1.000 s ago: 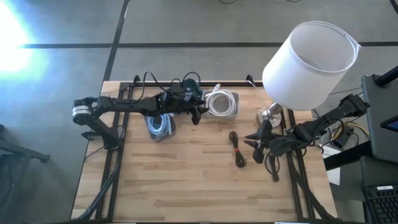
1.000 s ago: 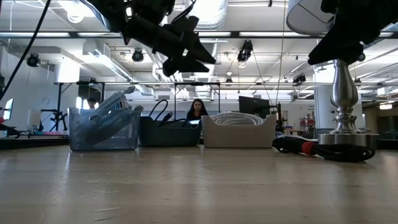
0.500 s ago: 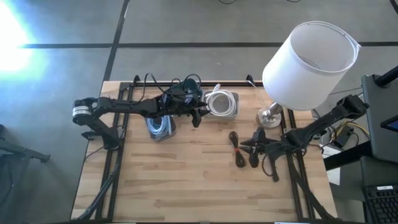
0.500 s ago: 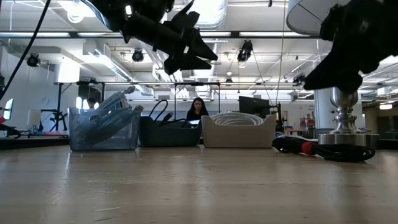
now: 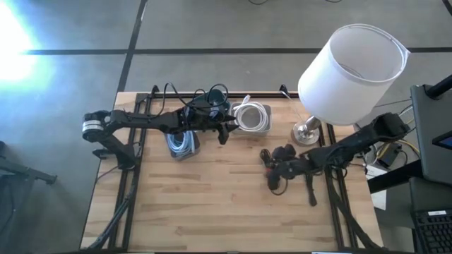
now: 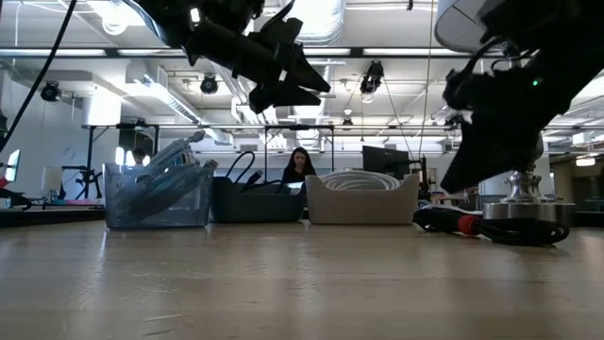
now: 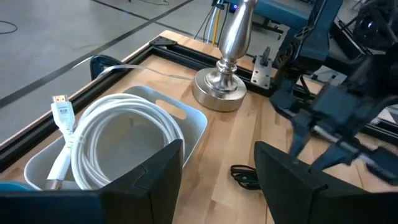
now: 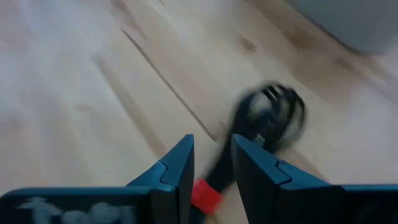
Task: Pick & Place USB Port
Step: Put the left black charger cable into the dark green bin
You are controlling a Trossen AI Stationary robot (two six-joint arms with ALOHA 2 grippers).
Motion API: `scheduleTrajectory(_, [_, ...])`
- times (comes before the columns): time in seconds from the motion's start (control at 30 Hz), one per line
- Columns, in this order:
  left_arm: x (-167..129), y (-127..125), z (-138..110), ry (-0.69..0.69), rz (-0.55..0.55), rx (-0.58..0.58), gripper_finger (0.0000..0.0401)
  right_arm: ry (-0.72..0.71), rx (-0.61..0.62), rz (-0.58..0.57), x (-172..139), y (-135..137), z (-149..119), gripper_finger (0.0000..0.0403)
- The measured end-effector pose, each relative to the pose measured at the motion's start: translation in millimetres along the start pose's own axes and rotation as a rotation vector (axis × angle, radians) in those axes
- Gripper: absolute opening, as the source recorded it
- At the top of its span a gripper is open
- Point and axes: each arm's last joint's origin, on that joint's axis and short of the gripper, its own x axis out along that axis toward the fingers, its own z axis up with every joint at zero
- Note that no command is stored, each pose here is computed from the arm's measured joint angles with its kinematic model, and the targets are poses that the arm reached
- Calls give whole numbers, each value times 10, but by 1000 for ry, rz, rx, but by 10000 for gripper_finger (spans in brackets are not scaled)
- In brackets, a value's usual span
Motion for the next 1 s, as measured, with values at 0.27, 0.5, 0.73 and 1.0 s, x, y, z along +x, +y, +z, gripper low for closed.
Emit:
scheduleTrajectory(0.27, [0, 1, -5, 5, 1, 0, 202, 141, -5, -133, 226, 108, 70, 103])
scheduleTrajectory(0.5, [0, 3, -12, 13, 3, -5, 202, 228, -8, -112, 417, 206, 184, 101])
scheduleTrajectory(0.73, [0, 3, -21, 21, 4, -9, 202, 281, -81, -113, 569, 274, 192, 99])
scheduleTrajectory(1.0, [0, 3, -25, 25, 5, -13, 202, 315, -108, -125, 513, 256, 210, 39])
